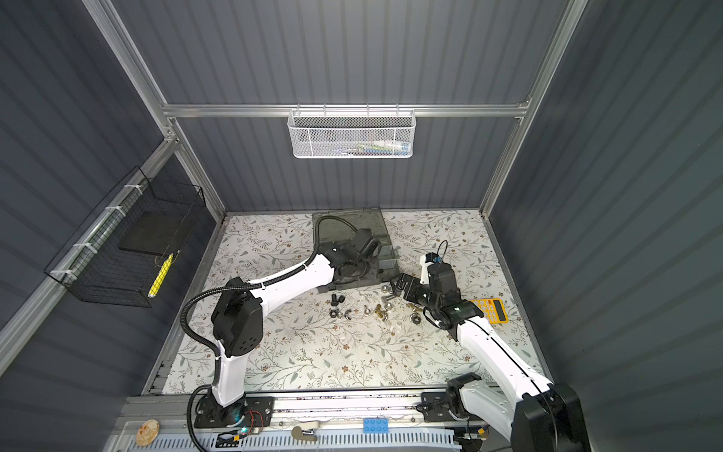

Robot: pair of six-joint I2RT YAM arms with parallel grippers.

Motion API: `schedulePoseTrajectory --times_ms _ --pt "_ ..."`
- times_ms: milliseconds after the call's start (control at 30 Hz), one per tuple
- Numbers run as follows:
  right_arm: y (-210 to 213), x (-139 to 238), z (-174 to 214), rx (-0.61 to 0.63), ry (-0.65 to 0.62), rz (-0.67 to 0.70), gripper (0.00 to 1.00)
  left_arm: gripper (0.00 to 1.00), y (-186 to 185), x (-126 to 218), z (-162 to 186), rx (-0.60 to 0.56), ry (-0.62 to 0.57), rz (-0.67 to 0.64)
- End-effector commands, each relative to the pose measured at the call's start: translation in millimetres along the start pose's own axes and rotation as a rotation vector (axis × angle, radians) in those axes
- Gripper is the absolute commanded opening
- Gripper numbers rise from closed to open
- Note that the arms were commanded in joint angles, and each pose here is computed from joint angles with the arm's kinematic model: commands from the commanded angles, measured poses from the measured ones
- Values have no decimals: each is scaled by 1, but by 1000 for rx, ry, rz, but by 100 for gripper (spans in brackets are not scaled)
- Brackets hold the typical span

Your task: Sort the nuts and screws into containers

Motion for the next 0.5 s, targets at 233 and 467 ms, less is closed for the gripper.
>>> schedulePoseTrajectory --times_ms 233,467 --pt "-3 10 -6 -25 -18 -11 99 4 -3 -42 -16 -81 -3 -47" --pt "-9 7 -7 -43 -17 -9 99 4 12 -64 -12 -63 29 -64"
Point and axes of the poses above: each gripper's point midway between its finger pads, its own x axis back along the fingers, its own y axis along the line the jaws close on, z = x × y, the point moved 7 cm from there along x, back along the fingers, and after that the axes turned 4 degrees about x, right-handed, at the moved point
